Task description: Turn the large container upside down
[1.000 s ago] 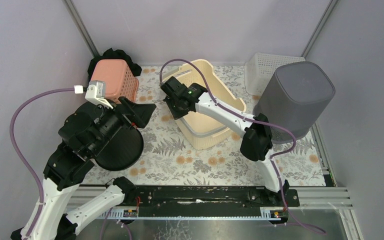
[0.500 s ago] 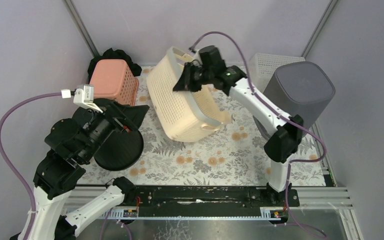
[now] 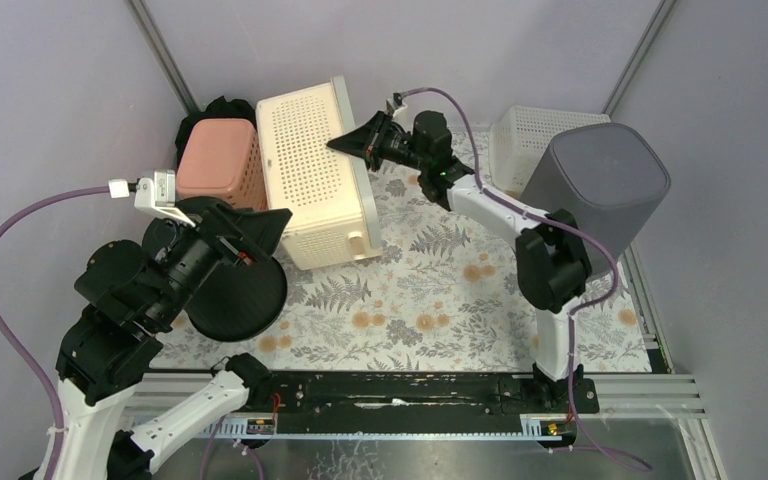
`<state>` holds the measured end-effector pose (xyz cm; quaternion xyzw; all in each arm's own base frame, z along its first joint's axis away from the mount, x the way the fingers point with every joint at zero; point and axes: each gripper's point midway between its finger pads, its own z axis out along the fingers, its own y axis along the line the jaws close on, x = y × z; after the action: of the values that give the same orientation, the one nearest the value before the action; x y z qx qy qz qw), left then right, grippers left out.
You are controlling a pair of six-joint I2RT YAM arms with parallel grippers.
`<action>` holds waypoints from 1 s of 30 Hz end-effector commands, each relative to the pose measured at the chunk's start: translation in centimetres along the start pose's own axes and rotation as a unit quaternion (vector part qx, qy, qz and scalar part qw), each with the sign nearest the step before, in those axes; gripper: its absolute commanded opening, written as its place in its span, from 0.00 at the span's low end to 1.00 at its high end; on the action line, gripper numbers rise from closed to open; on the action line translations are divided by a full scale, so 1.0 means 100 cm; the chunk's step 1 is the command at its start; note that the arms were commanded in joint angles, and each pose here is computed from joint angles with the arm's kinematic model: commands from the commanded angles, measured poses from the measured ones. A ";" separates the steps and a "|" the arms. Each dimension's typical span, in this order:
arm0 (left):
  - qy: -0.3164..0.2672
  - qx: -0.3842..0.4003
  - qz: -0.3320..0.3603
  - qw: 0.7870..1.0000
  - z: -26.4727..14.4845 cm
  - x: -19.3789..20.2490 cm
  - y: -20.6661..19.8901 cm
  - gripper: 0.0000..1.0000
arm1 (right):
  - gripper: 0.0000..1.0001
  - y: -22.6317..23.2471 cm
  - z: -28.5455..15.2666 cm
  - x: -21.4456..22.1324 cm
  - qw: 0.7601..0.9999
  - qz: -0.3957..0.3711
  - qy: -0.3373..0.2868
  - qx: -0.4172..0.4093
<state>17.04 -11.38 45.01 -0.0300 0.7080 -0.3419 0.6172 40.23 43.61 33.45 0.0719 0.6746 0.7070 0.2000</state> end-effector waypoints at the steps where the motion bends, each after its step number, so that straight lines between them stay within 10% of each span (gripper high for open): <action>1: -0.012 -0.004 -0.001 1.000 -0.001 -0.009 -0.001 1.00 | 0.00 0.113 -0.024 -0.012 0.968 -0.019 -0.021 -0.251; 13: -0.003 -0.009 0.002 1.000 0.006 -0.006 0.000 1.00 | 0.00 0.040 -0.050 -0.053 0.926 0.075 -0.110 -0.352; 22: 0.004 -0.009 0.000 1.000 0.015 0.000 0.000 1.00 | 0.00 -0.030 -0.064 -0.054 0.952 0.077 -0.133 -0.266; 30: 0.014 -0.010 -0.002 1.000 0.024 0.009 0.002 1.00 | 0.57 -0.083 -0.098 -0.047 0.976 0.052 -0.132 -0.167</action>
<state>18.25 -12.22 43.70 -0.0278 0.7299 -0.3284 0.5989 44.85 34.56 23.03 0.2400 0.5084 0.7996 0.2110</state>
